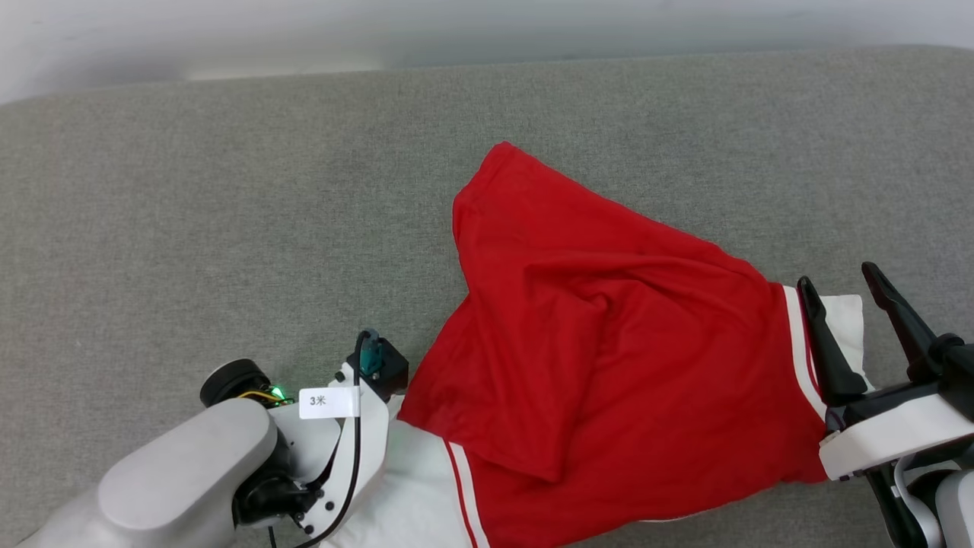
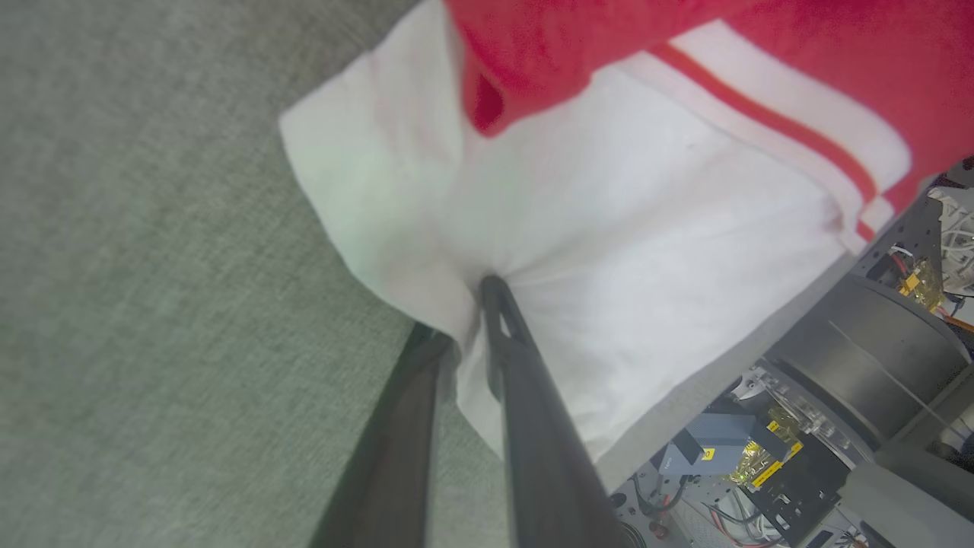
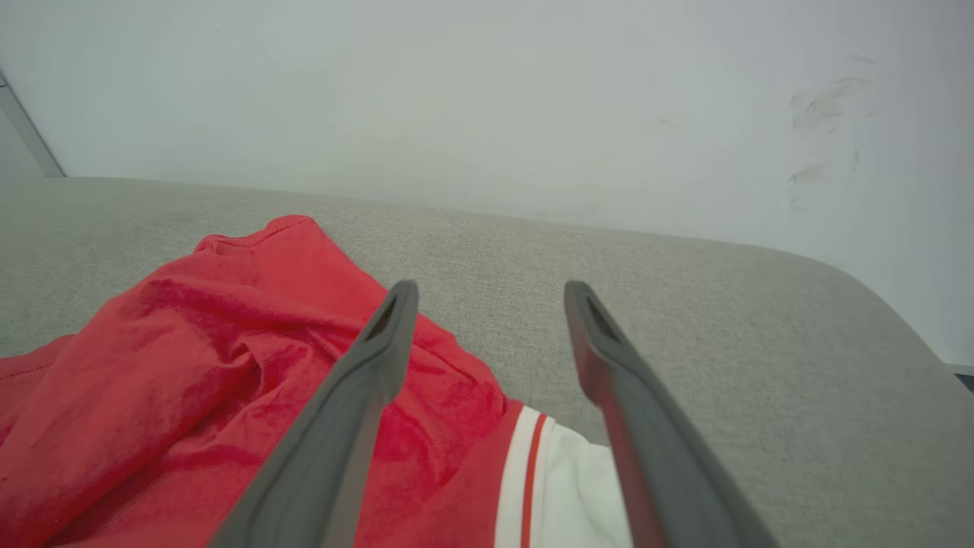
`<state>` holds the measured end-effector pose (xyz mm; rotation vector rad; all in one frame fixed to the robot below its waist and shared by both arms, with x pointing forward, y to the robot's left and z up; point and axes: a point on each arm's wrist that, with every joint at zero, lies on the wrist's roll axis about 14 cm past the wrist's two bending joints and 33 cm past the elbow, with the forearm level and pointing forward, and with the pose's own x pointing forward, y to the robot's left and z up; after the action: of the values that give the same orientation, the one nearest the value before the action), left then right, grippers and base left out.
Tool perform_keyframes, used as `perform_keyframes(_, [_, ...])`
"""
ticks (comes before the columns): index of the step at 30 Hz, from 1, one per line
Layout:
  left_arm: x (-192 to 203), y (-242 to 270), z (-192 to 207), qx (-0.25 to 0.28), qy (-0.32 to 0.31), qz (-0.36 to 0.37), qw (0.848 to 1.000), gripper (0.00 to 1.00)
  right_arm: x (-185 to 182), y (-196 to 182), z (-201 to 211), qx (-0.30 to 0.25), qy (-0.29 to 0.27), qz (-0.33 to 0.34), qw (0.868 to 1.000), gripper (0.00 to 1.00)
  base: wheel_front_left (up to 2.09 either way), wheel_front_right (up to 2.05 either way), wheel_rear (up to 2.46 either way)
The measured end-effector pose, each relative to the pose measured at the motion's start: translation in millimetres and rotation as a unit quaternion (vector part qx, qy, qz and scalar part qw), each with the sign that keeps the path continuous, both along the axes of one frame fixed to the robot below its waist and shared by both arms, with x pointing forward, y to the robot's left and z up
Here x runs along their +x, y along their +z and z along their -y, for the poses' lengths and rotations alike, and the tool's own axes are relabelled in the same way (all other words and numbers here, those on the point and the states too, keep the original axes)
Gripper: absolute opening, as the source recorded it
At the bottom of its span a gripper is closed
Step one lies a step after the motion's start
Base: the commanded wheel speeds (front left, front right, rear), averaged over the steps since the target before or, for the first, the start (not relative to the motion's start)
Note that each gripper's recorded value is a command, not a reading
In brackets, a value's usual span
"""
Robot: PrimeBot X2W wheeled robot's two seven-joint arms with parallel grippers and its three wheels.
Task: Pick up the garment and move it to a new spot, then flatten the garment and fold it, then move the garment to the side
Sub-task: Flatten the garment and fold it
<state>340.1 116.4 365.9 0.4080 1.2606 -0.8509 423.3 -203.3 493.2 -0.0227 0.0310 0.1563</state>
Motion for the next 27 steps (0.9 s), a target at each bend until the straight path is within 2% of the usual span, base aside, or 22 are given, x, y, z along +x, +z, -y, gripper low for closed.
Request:
perform_keyframes(5, [19, 17, -5, -0.009, 0.01, 0.05, 0.999, 0.0, 0, 6, -1, 0.001, 0.001, 0.009, 1.0, 1.0, 0.0, 0.0, 0.0])
perform_keyframes(13, [81, 56, -70, 0.045, 0.079, 0.155, 0.984, 0.0, -2, 14, 0, 0.001, 0.0, 0.02, 1.0, 1.0, 0.0, 0.0, 0.0])
perform_keyframes(18, [85, 40, -93, 0.073, 0.109, 0.143, 0.981, 0.0, -2, 9, 0, 0.001, 0.0, 0.012, 1.0, 1.0, 0.0, 0.0, 0.0])
perform_keyframes(20, [84, 30, -94, 0.07, 0.124, 0.135, 0.981, 0.0, -3, 6, 1, 0.0, -0.001, 0.008, 1.0, 1.0, 0.0, 0.0, 0.0])
perform_keyframes(21, [83, 25, -94, 0.067, 0.13, 0.132, 0.98, 0.2, -4, 4, 2, 0.0, -0.003, 0.006, 1.0, 1.0, 0.0, 0.0, 0.0])
perform_keyframes(22, [82, 22, -93, 0.063, 0.138, 0.129, 0.98, 0.89, -5, 4, 3, 0.0, -0.004, 0.004, 1.0, 1.0, 0.0, 0.0, 0.0])
perform_keyframes(23, [82, 22, -91, 0.056, 0.143, 0.13, 0.98, 1.0, -5, 4, 3, 0.0, -0.004, 0.005, 1.0, 1.0, 0.0, 0.0, 0.0])
perform_keyframes(27, [88, 33, -94, 0.039, 0.161, 0.156, 0.974, 1.0, -7, 11, 6, 0.002, -0.008, 0.015, 1.0, 1.0, 0.0, 0.0, 0.0])
